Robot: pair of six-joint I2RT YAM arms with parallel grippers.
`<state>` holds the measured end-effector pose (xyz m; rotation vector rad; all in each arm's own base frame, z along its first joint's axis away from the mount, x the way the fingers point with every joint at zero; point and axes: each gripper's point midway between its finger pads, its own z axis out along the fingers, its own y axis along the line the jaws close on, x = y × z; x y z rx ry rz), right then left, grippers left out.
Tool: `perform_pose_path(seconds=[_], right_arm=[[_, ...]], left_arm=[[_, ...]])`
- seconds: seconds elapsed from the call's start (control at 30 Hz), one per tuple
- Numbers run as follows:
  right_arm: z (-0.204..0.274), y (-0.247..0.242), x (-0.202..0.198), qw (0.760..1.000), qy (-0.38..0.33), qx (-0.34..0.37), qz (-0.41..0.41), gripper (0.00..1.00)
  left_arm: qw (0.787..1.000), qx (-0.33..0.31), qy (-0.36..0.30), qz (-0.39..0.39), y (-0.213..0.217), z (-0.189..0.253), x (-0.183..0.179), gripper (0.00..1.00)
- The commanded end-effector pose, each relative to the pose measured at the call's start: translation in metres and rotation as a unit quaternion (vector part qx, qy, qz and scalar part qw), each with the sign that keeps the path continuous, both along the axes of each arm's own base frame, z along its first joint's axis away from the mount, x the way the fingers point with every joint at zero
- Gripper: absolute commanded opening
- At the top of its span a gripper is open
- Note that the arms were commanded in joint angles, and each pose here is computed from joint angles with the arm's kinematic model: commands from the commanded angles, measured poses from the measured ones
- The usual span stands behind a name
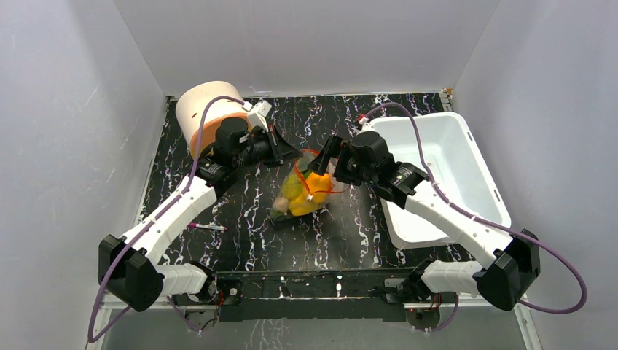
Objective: Place the food in the zip-top bag and seal the zipper
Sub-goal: Place the fake fruit in the zipper food storage bag, then move the bin to the center of the board.
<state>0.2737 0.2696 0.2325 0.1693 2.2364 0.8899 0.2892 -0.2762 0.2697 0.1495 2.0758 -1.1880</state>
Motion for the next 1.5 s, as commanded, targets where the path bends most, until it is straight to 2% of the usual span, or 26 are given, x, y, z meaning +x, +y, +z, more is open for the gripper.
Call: perform_pose_path(seconds=[0.0,0.23,0.37,0.47,0.67,0.77,1.0,1.23,1.33,1.47], right_arm=[[0.045,0.000,0.001,0.998,-0.060,0.004,0.024,0.98],[0.053,-0.022,-0.014,0.996,-0.076,-0.043,0.034,0.98],[0.053,-0.043,-0.023,0.993,-0.061,-0.095,0.028,0.98],[0.056,-0.074,-0.029,0.987,-0.055,-0.150,-0.002,0.98],[0.054,-0.132,-0.032,0.964,-0.081,-0.240,-0.081,0.94],[0.039,-0.146,-0.026,0.950,-0.088,-0.283,-0.098,0.88],[0.000,-0.145,-0.002,0.928,-0.089,-0.351,-0.088,0.79],[-0.018,-0.167,0.032,0.897,-0.098,-0.420,-0.100,0.76],[-0.031,-0.171,0.044,0.900,-0.086,-0.419,-0.082,0.75],[-0.058,-0.166,0.042,0.906,-0.058,-0.416,-0.057,0.72]], left_arm=[[0.999,-0.017,-0.041,-0.018,0.001,0.029,-0.012,0.00],[0.998,0.017,-0.055,-0.006,0.010,0.023,-0.010,0.00],[0.997,0.023,-0.063,0.031,0.020,0.030,-0.005,0.00],[0.996,0.007,-0.085,0.039,0.022,0.038,-0.005,0.00],[0.995,0.042,-0.073,0.053,0.032,0.025,-0.005,0.00],[0.995,0.044,-0.070,0.053,0.033,0.024,-0.008,0.00],[0.995,0.038,-0.073,0.060,0.040,0.032,-0.015,0.00],[0.997,0.018,-0.053,0.053,0.040,0.032,-0.029,0.00],[0.997,0.021,-0.058,0.052,0.042,0.033,-0.034,0.00],[0.994,0.053,-0.081,0.054,0.052,0.035,-0.035,0.00]])
